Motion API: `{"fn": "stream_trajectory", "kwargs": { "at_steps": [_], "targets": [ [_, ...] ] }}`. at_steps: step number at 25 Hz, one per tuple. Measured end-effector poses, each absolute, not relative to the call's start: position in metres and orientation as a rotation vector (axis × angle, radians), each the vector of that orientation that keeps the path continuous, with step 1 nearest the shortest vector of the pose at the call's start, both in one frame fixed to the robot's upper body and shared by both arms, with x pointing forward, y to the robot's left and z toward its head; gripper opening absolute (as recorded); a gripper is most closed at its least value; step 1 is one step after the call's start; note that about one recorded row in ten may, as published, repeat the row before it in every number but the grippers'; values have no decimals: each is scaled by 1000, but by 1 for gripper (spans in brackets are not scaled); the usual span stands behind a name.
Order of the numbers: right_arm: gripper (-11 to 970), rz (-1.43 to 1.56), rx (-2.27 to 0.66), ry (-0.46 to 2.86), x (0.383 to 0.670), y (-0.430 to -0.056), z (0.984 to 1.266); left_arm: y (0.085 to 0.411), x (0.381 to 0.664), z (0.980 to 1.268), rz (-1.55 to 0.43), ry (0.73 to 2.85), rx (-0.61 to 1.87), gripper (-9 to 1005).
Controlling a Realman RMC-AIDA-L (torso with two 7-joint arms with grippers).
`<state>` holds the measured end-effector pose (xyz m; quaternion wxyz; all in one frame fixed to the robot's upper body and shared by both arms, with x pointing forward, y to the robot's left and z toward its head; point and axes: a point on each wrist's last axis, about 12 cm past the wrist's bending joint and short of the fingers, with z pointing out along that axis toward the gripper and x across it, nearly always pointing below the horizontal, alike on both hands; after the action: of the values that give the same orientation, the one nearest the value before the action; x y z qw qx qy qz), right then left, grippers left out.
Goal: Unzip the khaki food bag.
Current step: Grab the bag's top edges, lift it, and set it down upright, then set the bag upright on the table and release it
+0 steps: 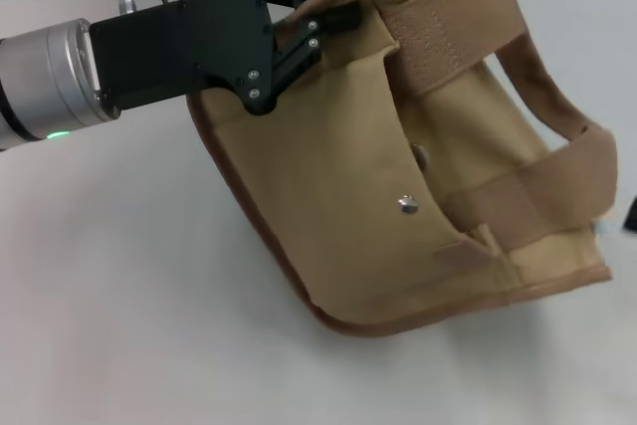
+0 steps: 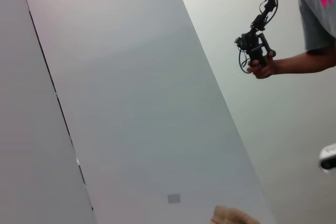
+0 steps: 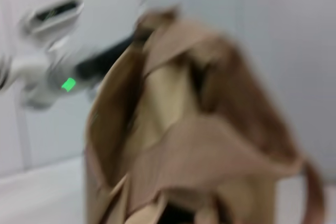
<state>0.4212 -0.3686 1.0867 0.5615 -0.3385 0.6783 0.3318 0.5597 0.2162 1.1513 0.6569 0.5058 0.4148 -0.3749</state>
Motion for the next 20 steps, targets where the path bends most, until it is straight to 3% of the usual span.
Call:
{"fn": "stream_trajectory", "kwargs": {
  "at_steps": [5,11,13,20],
  "targets": [
    [-1,700,-742,1605,422,-381,1090,217,559,1150,-850,946,1145,69],
    [152,613,-803,1707,442,-382,1083,217,558,1149,-851,948,1141,69],
    [386,615,-821,1719,447,-379,1082,217,558,1149,-851,948,1141,69],
    [621,690,-936,1706,476,-352,1081,217,557,1148,-854,949,1135,68]
  ]
}}
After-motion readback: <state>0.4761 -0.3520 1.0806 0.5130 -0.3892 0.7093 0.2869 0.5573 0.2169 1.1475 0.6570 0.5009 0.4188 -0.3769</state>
